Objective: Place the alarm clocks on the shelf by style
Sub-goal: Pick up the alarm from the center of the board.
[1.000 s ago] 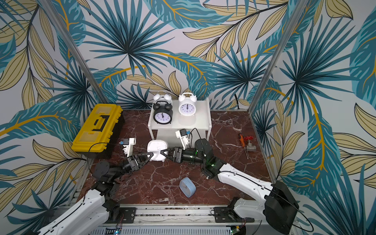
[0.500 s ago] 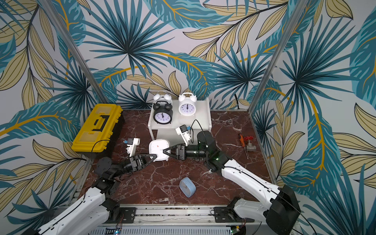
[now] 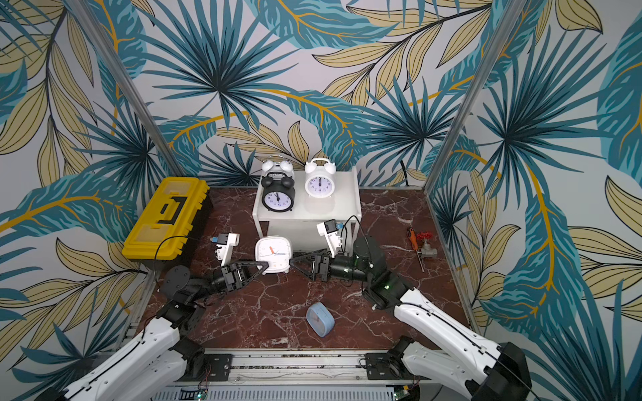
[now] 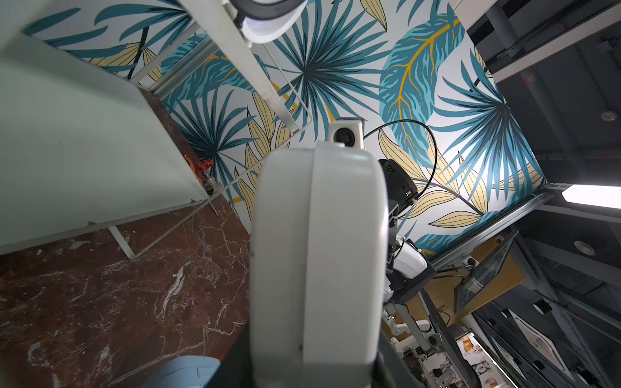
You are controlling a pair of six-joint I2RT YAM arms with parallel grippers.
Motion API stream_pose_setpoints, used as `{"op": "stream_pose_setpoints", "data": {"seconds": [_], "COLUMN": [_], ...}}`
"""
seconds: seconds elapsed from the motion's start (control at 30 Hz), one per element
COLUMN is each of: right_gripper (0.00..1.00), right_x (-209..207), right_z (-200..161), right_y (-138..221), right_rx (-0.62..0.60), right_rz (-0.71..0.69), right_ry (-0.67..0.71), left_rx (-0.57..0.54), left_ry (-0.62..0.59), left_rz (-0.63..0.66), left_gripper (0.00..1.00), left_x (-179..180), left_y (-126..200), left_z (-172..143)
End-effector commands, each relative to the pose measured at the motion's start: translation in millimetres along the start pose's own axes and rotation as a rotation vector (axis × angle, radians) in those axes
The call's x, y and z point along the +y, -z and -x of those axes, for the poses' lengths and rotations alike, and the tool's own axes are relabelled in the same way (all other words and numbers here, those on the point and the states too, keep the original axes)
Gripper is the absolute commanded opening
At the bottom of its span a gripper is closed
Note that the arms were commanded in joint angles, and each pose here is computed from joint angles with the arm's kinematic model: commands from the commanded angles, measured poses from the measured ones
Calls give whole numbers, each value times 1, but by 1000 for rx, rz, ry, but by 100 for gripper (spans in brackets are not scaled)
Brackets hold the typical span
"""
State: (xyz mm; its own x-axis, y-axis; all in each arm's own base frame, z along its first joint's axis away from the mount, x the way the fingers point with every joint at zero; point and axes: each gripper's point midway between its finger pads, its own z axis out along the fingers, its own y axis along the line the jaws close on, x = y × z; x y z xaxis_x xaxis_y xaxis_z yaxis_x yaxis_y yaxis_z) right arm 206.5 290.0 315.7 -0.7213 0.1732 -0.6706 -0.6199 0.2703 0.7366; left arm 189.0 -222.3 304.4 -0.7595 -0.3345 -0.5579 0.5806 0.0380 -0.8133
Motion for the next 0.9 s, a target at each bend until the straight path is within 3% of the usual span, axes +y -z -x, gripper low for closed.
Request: {"op": "stream_pose_setpoints", "data": {"seconds": [0.0,0.23,0.7,0.87], "right_gripper": [72,67,55,46], "right_x": [7,14,17,18], "right_z": [6,1,-2,0], "right_y": [5,1,-11,-12], "right_rx": [-35,72,135,142], "right_rz": [9,-3,45,38], "right_ry": [42,83,67,84], "left_rx": [24,67,66,75], "left_ry": [-116,-158,-159,-157], "left_rz": [-79,-77,-112,-113], "left_gripper": [28,28,27,27], "left_x": [-35,-41,-45,-44], "left_y": [-4,-6,-7,-7], "left_z": [11,9,10,7]}}
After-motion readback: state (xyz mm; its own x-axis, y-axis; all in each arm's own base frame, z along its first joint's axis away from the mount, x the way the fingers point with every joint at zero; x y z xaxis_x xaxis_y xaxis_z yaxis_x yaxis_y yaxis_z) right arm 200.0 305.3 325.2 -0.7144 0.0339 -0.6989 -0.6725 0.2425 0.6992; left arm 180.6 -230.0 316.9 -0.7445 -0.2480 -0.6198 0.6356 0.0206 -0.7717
